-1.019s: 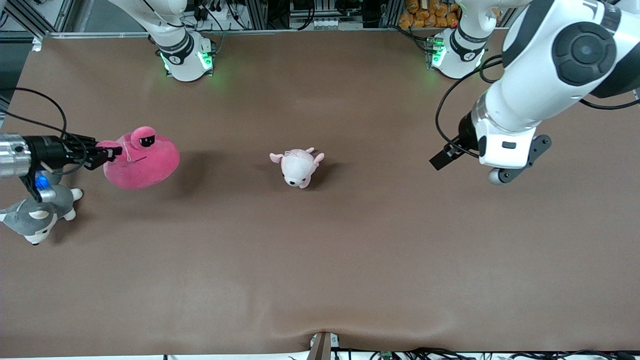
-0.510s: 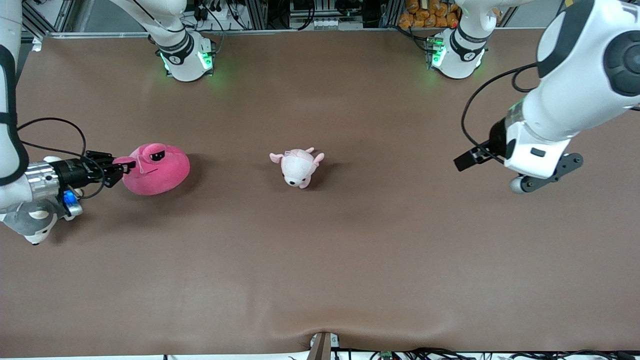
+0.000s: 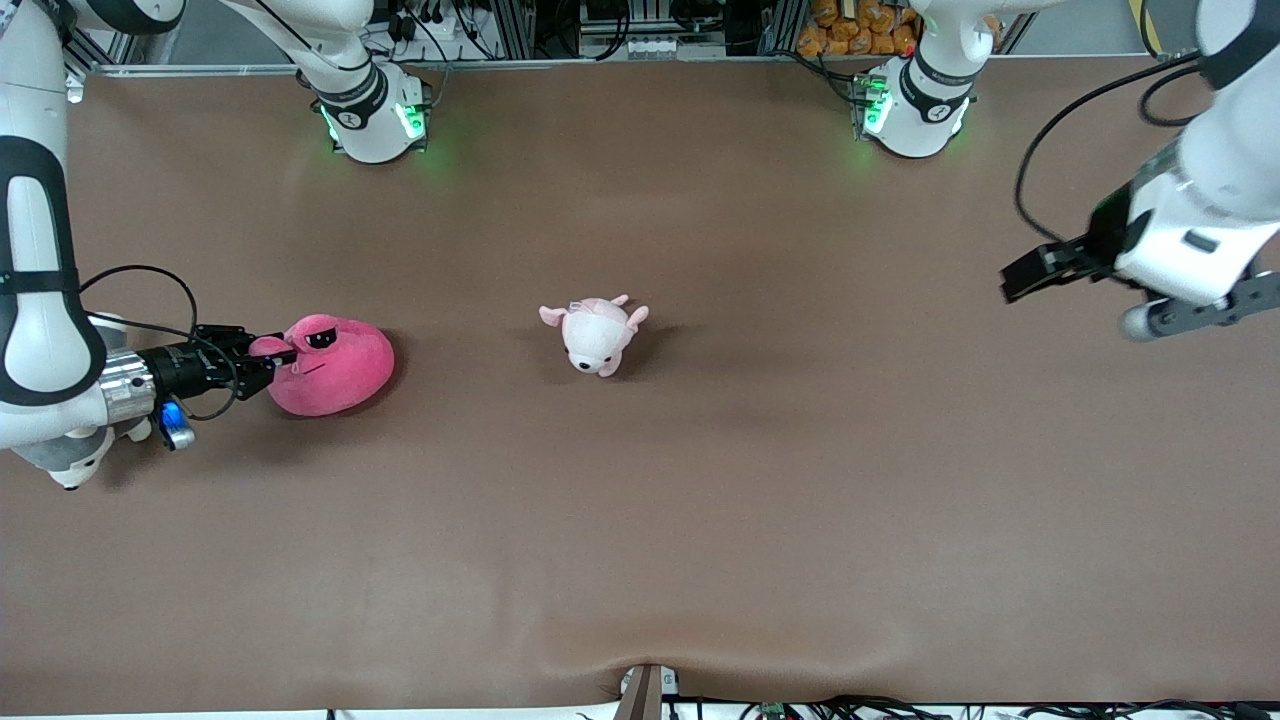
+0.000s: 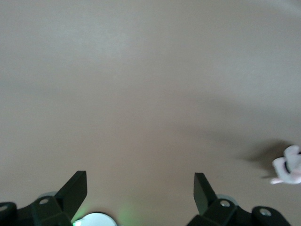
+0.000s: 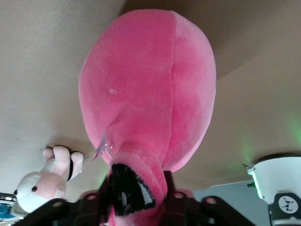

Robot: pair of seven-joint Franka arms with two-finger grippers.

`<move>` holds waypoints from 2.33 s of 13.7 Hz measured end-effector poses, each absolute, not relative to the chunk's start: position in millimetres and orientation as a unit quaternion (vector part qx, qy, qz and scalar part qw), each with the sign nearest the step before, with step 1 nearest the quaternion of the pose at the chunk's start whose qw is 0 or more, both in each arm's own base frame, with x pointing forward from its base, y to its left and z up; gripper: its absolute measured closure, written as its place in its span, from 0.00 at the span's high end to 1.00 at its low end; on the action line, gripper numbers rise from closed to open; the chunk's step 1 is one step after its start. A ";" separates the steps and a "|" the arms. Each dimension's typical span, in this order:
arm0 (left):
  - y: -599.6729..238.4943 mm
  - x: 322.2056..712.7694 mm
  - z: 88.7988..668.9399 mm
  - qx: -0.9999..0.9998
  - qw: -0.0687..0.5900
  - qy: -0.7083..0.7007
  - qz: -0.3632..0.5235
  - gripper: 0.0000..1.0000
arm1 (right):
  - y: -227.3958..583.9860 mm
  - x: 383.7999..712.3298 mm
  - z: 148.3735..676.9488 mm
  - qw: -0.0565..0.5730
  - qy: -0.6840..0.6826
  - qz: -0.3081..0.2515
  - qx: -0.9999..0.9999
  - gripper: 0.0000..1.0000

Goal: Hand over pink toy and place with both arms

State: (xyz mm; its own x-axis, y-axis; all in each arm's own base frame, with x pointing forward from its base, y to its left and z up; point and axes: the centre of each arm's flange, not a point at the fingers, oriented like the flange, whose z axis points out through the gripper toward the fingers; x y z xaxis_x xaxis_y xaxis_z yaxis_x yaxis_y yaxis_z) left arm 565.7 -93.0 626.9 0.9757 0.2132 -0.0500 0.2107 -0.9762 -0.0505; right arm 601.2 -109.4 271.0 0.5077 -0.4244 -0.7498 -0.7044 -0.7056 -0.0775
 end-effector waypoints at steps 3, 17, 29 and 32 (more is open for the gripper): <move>-65.9 533.5 646.9 -0.998 0.030 -0.055 0.028 1.00 | -95.2 611.1 298.1 0.160 0.272 0.337 -0.887 0.92; -57.6 515.9 657.1 -0.998 0.032 -0.041 0.043 1.00 | 28.6 567.3 558.9 0.048 0.072 0.129 -0.988 1.00; -55.2 505.5 668.9 -0.998 0.032 -0.044 0.038 1.00 | 39.3 496.5 632.7 -0.004 -0.026 0.042 -0.999 1.00; -52.5 505.9 670.0 -0.998 0.032 -0.046 0.036 1.00 | 17.3 492.8 633.5 0.009 0.018 0.053 -0.998 1.00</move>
